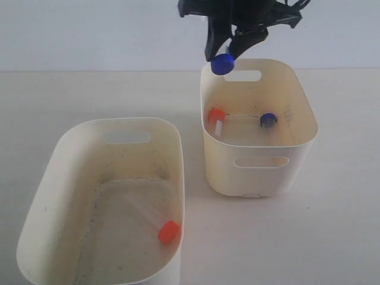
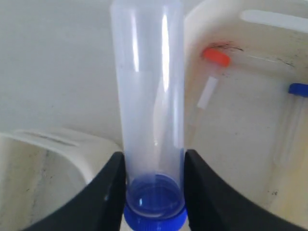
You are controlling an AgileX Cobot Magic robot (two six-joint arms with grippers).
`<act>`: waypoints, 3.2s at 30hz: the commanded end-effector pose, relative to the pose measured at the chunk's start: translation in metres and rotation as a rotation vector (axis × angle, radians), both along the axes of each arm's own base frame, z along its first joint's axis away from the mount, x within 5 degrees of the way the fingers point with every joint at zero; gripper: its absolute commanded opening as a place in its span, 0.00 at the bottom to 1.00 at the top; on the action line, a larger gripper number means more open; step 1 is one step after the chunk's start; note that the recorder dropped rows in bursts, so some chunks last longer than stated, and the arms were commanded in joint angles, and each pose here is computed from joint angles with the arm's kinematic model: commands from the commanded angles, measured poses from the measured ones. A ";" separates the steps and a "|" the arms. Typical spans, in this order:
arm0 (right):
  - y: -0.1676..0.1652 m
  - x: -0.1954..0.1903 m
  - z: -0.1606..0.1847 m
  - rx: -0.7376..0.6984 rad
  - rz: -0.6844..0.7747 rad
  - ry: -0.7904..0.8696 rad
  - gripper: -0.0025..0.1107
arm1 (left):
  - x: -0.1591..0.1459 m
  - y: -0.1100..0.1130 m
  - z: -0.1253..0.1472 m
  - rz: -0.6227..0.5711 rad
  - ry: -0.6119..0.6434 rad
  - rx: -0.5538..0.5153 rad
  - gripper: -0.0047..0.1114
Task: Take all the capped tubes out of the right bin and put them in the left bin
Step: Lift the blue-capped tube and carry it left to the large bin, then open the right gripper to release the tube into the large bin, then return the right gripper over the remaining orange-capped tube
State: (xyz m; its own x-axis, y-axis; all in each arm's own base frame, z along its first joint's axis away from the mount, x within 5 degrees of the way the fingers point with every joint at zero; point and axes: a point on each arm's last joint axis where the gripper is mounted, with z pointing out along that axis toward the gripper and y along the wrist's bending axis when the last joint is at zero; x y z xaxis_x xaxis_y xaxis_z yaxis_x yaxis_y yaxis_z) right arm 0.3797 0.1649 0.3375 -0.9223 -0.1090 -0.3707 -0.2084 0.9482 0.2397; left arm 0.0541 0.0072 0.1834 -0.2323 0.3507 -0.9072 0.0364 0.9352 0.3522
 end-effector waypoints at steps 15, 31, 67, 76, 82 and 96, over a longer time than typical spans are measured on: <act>0.109 -0.081 0.017 -0.056 0.411 -0.101 0.02 | 0.000 -0.001 0.002 -0.005 -0.008 -0.013 0.08; 0.112 -0.108 -0.066 0.006 0.491 0.216 0.02 | 0.000 -0.001 0.002 -0.005 -0.008 -0.013 0.08; 0.042 -0.049 0.002 -0.180 0.066 -0.095 0.02 | 0.000 -0.001 0.002 -0.005 -0.008 -0.013 0.08; -0.029 -0.002 -0.014 -0.016 -0.228 0.043 0.02 | 0.000 -0.001 0.002 -0.005 -0.008 -0.013 0.08; -0.035 0.018 -0.059 -0.073 -0.253 0.158 0.02 | 0.000 -0.001 0.002 -0.005 -0.008 -0.013 0.08; -0.029 0.036 -0.138 -0.155 -0.246 0.355 0.02 | 0.000 -0.001 0.002 -0.005 -0.008 -0.013 0.08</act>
